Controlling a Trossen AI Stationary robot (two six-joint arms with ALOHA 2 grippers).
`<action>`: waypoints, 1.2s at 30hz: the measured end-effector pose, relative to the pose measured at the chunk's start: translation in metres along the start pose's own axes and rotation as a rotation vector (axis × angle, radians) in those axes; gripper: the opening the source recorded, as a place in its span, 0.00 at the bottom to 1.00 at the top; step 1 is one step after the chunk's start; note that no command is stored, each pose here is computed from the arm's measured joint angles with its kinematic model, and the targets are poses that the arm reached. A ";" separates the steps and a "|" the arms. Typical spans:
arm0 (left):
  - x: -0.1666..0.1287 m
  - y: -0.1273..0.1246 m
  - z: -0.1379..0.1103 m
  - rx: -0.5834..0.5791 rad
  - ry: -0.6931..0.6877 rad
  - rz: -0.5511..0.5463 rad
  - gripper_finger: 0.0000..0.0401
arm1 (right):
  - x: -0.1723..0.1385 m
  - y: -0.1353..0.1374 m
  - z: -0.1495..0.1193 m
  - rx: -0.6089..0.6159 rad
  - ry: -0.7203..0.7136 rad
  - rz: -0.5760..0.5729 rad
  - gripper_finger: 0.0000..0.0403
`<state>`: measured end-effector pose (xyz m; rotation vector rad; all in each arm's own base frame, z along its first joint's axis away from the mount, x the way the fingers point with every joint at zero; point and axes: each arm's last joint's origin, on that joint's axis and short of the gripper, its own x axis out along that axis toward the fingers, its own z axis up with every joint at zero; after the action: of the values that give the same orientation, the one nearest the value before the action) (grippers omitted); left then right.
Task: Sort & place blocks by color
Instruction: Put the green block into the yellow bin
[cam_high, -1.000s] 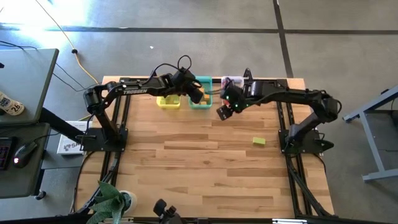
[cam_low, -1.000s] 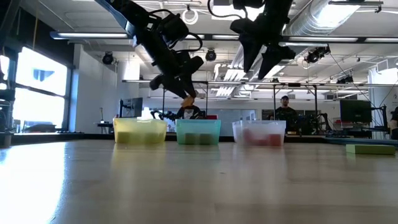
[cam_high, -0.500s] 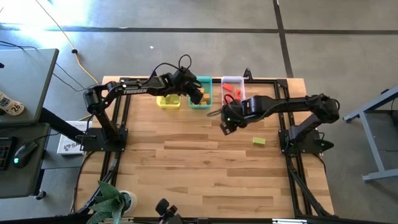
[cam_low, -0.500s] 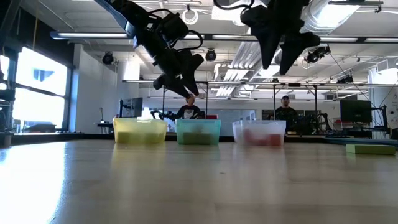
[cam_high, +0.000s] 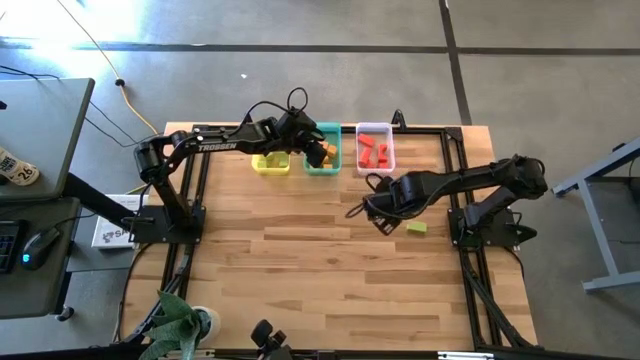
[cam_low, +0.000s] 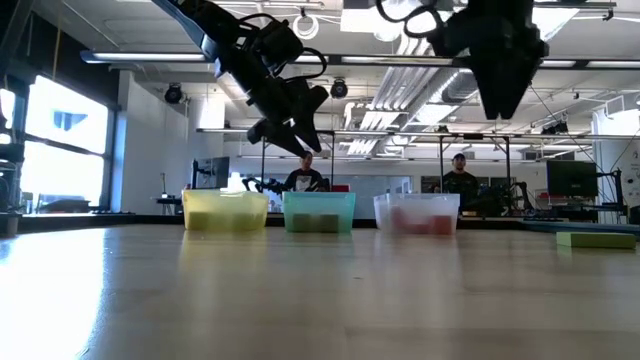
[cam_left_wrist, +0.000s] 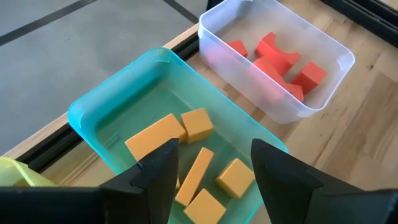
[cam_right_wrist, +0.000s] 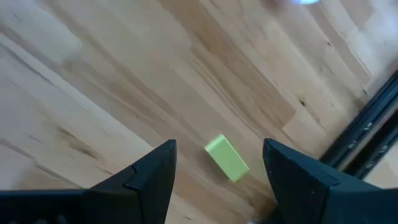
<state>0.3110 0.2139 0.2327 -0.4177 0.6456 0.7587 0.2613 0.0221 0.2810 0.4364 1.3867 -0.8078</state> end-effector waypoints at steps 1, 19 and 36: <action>0.000 0.000 0.000 0.000 0.002 -0.007 0.47 | 0.004 0.000 -0.002 -0.020 0.014 -0.007 0.56; 0.000 -0.001 0.000 -0.002 0.005 -0.022 0.47 | 0.073 -0.023 -0.037 -0.246 0.200 0.029 0.56; 0.000 -0.002 -0.001 0.006 0.017 -0.065 0.47 | 0.126 -0.051 -0.054 -0.442 0.211 0.159 0.56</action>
<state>0.3124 0.2122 0.2325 -0.4380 0.6469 0.6917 0.1849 -0.0051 0.1591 0.2856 1.6519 -0.3152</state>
